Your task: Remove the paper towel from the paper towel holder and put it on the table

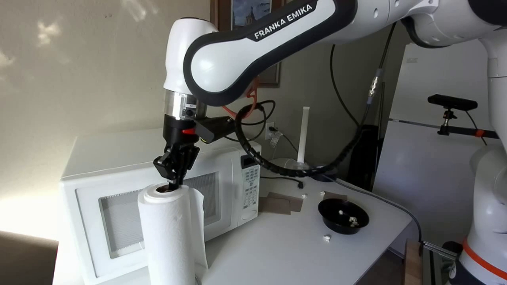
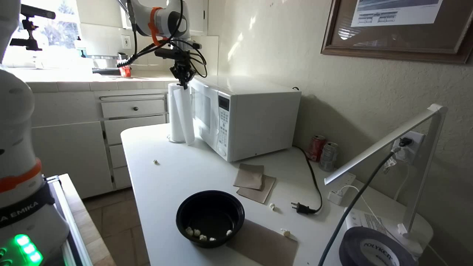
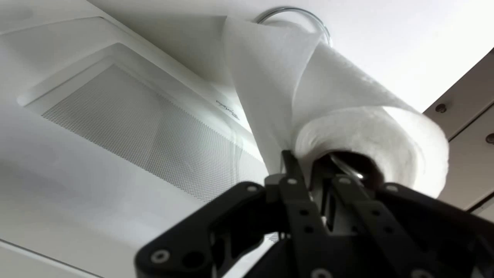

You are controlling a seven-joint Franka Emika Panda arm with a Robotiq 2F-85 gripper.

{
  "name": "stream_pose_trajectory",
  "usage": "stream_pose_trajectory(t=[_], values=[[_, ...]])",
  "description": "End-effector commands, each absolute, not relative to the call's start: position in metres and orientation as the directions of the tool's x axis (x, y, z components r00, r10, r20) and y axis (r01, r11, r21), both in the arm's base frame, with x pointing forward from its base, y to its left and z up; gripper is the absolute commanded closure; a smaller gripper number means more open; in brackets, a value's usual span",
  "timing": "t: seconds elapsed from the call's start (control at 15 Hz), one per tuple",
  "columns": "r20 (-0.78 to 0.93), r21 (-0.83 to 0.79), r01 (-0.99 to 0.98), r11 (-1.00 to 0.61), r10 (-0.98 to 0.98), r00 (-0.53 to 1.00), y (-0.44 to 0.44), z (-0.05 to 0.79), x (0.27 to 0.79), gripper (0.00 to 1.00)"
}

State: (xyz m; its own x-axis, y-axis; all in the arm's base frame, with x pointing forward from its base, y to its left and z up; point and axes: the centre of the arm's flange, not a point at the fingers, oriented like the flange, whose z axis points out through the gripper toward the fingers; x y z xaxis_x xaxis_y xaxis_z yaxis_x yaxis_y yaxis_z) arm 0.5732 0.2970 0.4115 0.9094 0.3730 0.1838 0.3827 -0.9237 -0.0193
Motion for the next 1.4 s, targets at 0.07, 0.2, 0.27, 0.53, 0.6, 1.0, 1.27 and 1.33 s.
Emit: stream_pose_trajectory(t=[0.07,0.2,0.27,0.53,0.6,1.0,1.27,1.33], values=[[0.184,-0.005,0.384,-0.923,0.377,0.908,0.304,0.426,0.573,0.97],[0.189,-0.003,0.389,-0.921,0.382,0.905,0.305,0.437,0.572,0.97],[0.188,0.002,0.391,-0.92,0.384,0.904,0.305,0.443,0.571,0.97],[0.177,0.015,0.399,-0.917,0.396,0.901,0.306,0.471,0.566,0.97],[0.174,0.028,0.404,-0.915,0.402,0.899,0.307,0.478,0.565,0.97],[0.157,0.081,0.415,-0.906,0.422,0.893,0.308,0.537,0.559,0.97],[0.168,0.093,0.422,-0.902,0.432,0.886,0.308,0.571,0.556,0.97],[0.178,0.098,0.421,-0.902,0.432,0.884,0.307,0.578,0.555,0.97]])
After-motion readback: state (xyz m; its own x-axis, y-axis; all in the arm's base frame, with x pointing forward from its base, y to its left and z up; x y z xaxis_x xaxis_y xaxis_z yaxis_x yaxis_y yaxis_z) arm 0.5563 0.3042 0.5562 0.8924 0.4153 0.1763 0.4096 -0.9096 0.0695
